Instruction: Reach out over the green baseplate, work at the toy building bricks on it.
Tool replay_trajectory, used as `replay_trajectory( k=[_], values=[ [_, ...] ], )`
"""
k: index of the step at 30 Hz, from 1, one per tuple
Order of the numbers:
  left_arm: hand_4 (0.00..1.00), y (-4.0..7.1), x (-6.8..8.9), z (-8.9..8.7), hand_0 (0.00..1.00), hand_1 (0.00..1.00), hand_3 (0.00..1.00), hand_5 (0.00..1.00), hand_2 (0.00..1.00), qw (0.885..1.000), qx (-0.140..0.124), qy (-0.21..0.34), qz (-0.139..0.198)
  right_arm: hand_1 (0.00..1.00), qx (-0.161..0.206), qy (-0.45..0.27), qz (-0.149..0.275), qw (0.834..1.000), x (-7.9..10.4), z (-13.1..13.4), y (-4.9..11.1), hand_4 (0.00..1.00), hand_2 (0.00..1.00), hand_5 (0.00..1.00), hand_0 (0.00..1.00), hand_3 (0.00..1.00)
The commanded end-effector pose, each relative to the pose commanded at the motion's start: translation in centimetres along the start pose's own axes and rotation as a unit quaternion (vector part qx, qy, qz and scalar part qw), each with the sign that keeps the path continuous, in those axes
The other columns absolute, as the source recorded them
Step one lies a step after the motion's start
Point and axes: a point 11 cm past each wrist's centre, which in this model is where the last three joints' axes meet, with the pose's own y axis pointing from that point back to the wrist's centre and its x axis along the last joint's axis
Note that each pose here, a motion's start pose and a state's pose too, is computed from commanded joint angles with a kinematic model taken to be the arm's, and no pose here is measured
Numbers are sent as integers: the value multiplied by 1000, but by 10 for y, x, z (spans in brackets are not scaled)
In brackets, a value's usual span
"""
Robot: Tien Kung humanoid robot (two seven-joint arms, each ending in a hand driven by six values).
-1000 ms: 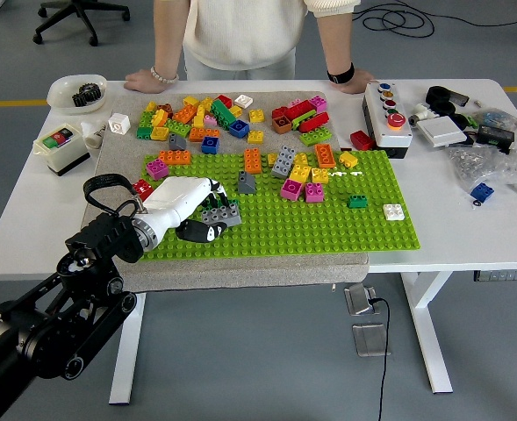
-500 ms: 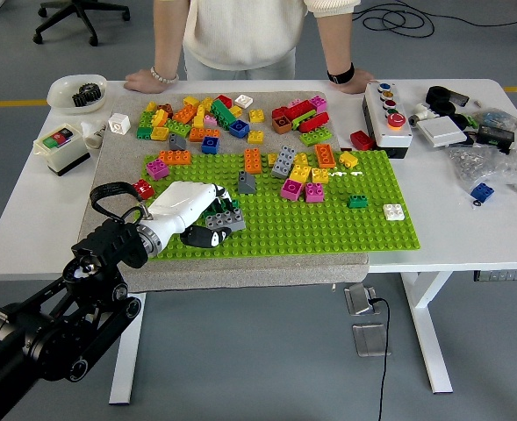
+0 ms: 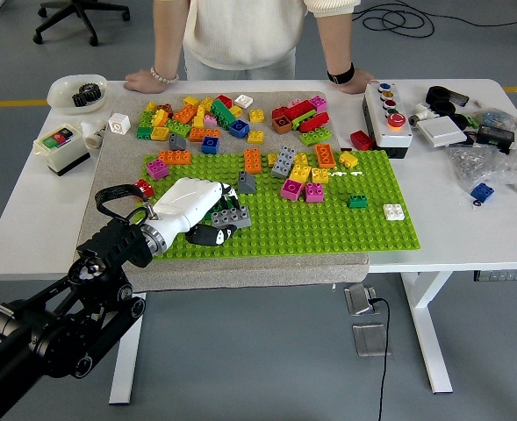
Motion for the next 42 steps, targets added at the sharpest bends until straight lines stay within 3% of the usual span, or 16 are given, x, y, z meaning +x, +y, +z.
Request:
replay_trajectory(
  k=[14,42],
  values=[
    [634,-3,-1,-3,594,562,563,176,550,999,-17,-18,23,640,0,-2,-2,1000,-2,0,0,814,682,515,742,636],
    [642,-3,-9,-14,600,565,564,160,551,997,-41,-56,22,639,-1,-4,-6,1000,-7,0,0,807,682,512,742,631]
  ],
)
